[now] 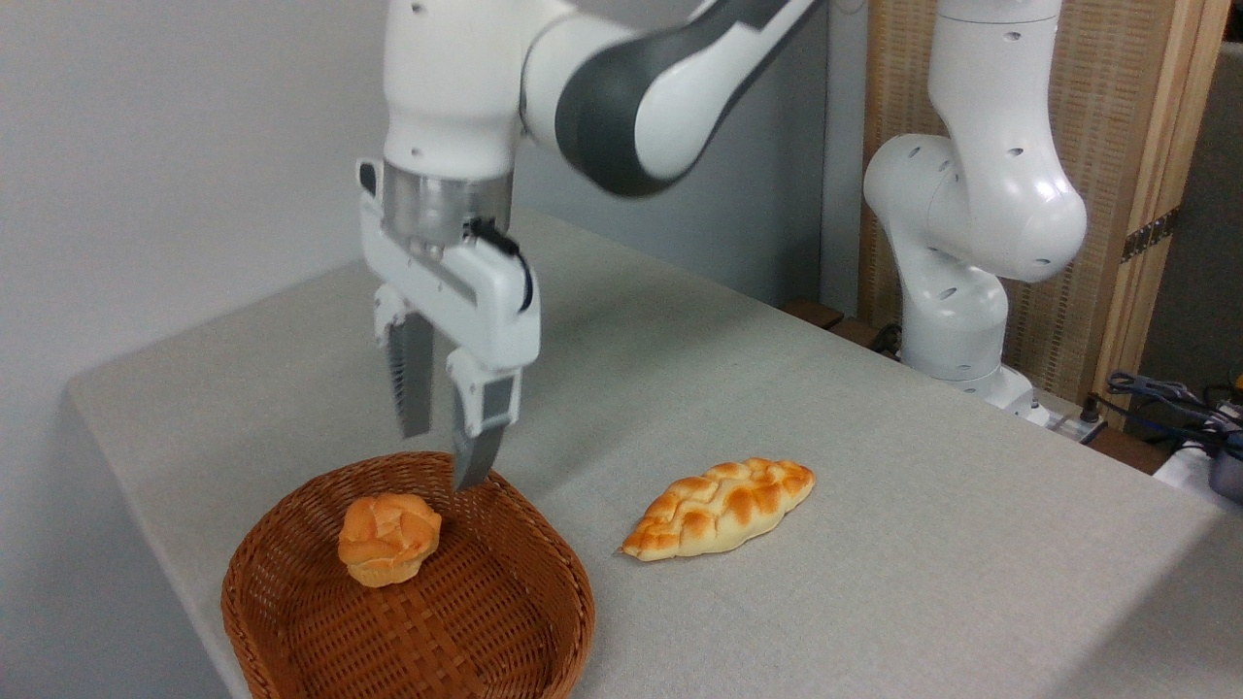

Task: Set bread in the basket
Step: 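Lower the bun into the basket, open the gripper and raise it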

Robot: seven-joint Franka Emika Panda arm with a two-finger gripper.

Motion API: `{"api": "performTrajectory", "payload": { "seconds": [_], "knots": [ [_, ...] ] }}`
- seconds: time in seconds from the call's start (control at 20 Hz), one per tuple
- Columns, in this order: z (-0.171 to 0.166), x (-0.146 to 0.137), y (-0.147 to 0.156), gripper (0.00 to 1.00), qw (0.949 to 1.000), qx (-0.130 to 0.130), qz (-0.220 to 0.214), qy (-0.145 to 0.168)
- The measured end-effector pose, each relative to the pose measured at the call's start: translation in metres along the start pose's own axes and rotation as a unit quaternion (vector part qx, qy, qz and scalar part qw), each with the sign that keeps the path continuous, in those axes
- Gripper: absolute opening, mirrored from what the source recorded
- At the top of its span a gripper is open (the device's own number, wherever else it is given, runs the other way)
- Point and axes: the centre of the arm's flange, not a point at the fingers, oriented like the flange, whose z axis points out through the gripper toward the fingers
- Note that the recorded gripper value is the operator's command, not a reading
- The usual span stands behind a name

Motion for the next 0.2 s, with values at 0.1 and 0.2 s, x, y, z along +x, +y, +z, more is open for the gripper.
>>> {"api": "performTrajectory", "payload": {
  "seconds": [0.1,0.2],
  "knots": [
    [-0.018,-0.008,0.001,1.0,0.9994,-0.017,-0.004,-0.029],
    [-0.023,-0.015,-0.003,1.0,0.9987,-0.016,-0.017,-0.046]
  ]
}}
